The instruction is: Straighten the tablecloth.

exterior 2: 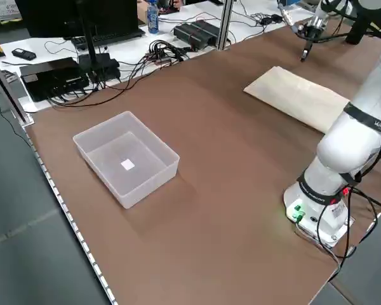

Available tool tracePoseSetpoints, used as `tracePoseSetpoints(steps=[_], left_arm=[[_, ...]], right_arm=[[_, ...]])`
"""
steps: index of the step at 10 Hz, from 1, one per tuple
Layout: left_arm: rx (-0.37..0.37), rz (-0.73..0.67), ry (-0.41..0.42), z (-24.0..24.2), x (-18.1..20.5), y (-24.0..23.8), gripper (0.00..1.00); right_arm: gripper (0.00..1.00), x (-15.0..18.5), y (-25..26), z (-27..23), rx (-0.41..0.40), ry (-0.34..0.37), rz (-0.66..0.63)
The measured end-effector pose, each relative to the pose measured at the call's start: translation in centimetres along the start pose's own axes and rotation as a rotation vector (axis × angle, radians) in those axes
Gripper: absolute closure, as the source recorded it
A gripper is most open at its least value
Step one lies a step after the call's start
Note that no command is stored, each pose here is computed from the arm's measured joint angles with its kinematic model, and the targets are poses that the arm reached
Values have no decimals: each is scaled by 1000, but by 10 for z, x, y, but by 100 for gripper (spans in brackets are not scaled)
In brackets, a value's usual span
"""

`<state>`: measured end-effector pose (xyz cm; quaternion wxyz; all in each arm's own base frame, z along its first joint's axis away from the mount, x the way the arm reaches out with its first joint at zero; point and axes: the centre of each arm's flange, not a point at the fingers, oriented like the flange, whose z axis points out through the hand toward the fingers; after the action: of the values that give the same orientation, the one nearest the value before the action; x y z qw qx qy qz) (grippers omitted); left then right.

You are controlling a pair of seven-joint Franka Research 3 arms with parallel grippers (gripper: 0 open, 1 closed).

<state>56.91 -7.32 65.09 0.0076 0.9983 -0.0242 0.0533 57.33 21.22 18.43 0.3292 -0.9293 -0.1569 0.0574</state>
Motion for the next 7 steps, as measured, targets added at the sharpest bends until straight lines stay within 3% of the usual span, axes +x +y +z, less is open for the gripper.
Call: tracePoseSetpoints(steps=[3, 7], left_arm=[[5, 34, -22, 9, -5, -4, 0], [-31, 65, -60, 28, -5, -35, 0]], right_arm=[[0, -36, -15, 53, 124, 48, -30], [0, -49, -11, 54, 139, 53, -26]])
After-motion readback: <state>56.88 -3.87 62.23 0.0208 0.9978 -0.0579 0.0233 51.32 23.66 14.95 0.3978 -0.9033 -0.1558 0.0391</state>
